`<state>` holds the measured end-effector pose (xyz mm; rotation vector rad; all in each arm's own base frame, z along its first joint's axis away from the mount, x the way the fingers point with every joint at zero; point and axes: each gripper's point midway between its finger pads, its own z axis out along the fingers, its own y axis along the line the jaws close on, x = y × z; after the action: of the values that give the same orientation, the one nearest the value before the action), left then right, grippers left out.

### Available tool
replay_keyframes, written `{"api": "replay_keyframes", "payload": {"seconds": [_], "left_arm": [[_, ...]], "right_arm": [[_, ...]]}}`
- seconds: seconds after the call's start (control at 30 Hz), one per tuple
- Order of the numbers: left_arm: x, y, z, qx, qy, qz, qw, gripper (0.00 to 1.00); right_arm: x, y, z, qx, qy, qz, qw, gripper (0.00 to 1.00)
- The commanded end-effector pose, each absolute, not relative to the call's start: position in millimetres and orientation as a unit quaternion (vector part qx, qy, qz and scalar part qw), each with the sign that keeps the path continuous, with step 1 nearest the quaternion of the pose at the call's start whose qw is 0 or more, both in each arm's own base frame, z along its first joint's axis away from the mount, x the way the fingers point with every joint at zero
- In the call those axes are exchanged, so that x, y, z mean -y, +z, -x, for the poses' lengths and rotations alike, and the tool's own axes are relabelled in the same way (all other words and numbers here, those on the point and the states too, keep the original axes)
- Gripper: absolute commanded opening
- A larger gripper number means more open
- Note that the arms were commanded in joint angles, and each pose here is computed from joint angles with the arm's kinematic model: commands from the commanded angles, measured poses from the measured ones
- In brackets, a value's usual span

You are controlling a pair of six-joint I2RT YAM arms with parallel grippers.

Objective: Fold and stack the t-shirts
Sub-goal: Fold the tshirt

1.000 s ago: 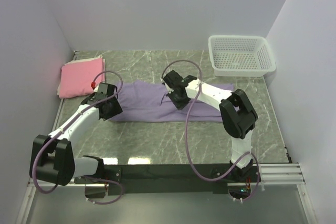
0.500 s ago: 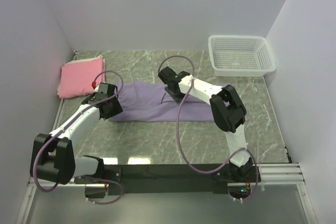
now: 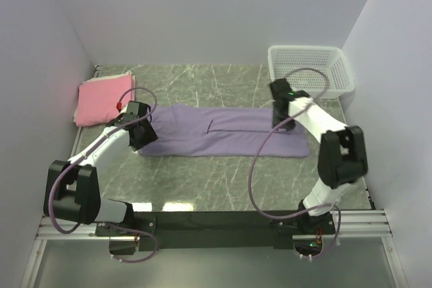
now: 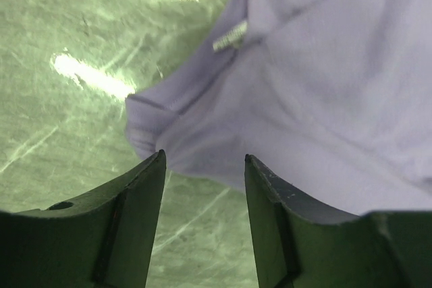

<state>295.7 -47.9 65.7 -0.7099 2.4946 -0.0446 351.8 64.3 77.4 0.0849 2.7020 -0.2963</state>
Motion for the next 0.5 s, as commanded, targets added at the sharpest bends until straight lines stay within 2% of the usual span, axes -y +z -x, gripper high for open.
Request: {"api": "replay_keyframes", "payload": {"seconds": [0.0, 0.17, 0.33, 0.47], "left_arm": [[40, 74, -313, -0.912, -0.017, 0.300, 0.279, 0.56], [37, 70, -319, -0.916, -0.004, 0.296, 0.270, 0.61], [30, 68, -314, -0.919, 0.017, 0.290, 0.267, 0.67], [24, 63, -311, -0.920, 0.032, 0.291, 0.262, 0.67]], "right_arm": [[-49, 82, -338, -0.959, -0.023, -0.178, 0.221, 0.44], [-19, 64, -310, -0.931, 0.048, -0.298, 0.205, 0.45], [15, 54, -283, -0.902, 0.037, -0.381, 0.200, 0.54], [30, 54, -267, -0.884, 0.035, -0.420, 0.204, 0.56]]}}
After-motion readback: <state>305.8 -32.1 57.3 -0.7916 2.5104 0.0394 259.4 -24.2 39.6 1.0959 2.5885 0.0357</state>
